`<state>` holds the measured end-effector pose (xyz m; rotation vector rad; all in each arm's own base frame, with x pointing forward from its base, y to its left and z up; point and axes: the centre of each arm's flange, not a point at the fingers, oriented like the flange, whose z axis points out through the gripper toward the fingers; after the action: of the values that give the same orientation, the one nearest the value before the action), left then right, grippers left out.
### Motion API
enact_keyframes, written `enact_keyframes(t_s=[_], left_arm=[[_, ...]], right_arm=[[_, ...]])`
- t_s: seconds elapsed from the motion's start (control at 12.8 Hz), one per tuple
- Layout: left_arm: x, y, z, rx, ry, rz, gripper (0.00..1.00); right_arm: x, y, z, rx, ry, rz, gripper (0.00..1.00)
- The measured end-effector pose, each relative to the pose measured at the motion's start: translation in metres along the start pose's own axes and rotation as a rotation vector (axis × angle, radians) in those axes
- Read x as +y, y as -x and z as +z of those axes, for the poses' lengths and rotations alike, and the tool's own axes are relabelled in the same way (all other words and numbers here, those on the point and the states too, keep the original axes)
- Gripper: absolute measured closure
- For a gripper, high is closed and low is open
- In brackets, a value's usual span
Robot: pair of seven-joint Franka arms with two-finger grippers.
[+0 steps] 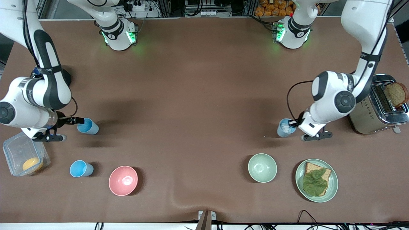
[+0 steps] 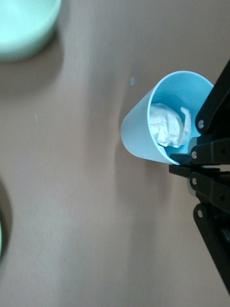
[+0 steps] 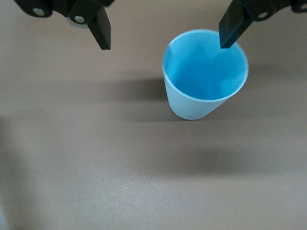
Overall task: Stack blue cups with both arms
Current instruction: 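Grasp the blue cup with the left gripper while the right gripper reaches another cup, then carry the cup to mid-table with the left gripper while the right gripper grasps its cup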
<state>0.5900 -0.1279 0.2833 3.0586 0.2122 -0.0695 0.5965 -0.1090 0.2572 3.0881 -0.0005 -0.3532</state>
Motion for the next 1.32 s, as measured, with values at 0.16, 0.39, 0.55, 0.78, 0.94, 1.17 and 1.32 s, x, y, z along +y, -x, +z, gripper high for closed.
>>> enact_keyframes(t_s=[0.16,0.39,0.55,0.78,0.94,1.17,1.32], left_arm=[[0.034,0.009,-0.026,0.002,0.012,-0.025,0.97],[0.103,0.034,-0.05,-0.004,0.047,-0.103,0.97],[0.152,0.063,-0.046,-0.029,0.059,-0.144,0.97],[0.23,0.112,-0.023,-0.076,0.058,-0.219,0.97],[0.27,0.131,-0.006,-0.089,0.088,-0.271,0.97],[0.317,0.146,0.029,-0.136,0.116,-0.35,0.97],[0.336,0.154,0.054,-0.15,0.099,-0.369,0.97]], right_arm=[[0.0,-0.003,0.02,-0.026,-0.001,-0.001,0.0],[-0.001,-0.004,0.04,-0.055,-0.002,-0.002,0.07],[-0.001,-0.004,0.045,-0.064,-0.003,-0.003,0.3],[-0.002,-0.005,0.045,-0.064,-0.003,-0.003,0.64],[-0.004,-0.006,0.043,-0.058,-0.006,-0.005,0.86],[-0.005,-0.008,0.037,-0.049,-0.006,-0.008,0.92],[-0.005,-0.008,0.035,-0.045,-0.006,-0.017,0.93]])
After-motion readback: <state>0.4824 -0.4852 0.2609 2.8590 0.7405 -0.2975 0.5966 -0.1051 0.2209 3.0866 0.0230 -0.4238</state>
